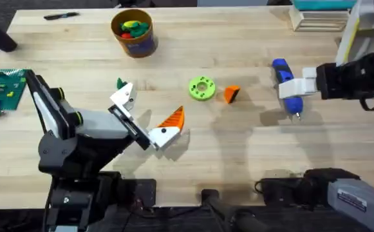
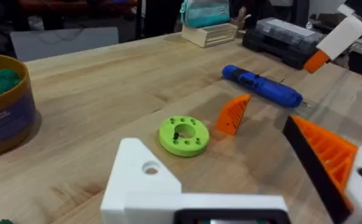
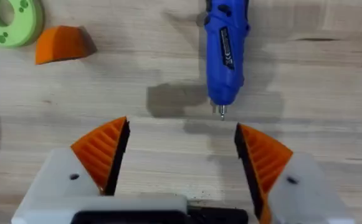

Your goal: Pick up the gripper from the table and insert it into the empty holder that is missing its gripper. Then pick up a screw, insert it into the mounting hole, and use the screwdriver to tighten it. Finally, clean up the table by picking up the vegetable and placing it into the bucket.

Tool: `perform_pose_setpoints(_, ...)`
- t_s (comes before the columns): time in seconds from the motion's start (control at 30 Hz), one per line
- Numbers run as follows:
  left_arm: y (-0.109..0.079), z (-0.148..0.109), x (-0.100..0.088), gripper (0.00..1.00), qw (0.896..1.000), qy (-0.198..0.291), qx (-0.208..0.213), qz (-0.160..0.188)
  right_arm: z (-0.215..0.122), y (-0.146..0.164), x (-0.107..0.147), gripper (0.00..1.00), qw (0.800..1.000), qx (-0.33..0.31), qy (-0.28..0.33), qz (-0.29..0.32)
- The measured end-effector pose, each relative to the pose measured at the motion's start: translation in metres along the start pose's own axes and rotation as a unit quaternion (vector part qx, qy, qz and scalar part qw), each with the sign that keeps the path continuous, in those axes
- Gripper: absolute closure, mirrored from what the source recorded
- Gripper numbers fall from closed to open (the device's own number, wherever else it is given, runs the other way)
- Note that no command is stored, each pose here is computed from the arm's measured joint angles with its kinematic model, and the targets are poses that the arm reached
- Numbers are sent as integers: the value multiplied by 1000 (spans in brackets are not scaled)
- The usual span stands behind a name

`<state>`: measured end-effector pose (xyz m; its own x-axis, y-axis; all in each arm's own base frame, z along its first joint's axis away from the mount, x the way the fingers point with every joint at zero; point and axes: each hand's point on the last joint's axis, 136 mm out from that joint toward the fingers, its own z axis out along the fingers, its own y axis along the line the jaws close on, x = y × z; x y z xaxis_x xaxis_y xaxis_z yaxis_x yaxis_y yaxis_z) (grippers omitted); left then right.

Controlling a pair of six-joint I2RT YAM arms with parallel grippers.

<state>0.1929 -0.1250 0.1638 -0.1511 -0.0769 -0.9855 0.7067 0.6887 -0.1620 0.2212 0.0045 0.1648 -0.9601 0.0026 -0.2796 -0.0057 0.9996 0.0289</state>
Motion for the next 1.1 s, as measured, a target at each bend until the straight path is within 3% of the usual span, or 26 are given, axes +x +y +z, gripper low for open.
perform_pose_setpoints(0.5, 0, 0, 0, 15, 1000, 0, 1, 0, 0, 0, 0, 8, 1000, 0, 0, 0)
perform_pose_setpoints(0.73, 0, 0, 0, 15, 1000, 0, 1, 0, -1, 2, -21, 8, 999, -6, -42, -1)
perform_pose_setpoints(0.77, 0, 0, 0, 15, 1000, 0, 1, 0, -2, 14, -28, 8, 998, -40, -57, -7)
perform_pose_setpoints(0.9, 0, 0, 0, 15, 1000, 0, 1, 0, -5, 39, -37, 9, 993, -82, -77, -37)
perform_pose_setpoints(1.1, 0, 0, 0, 15, 1000, 0, 1, 0, 3, 93, -33, 9, 984, -125, -42, -121)
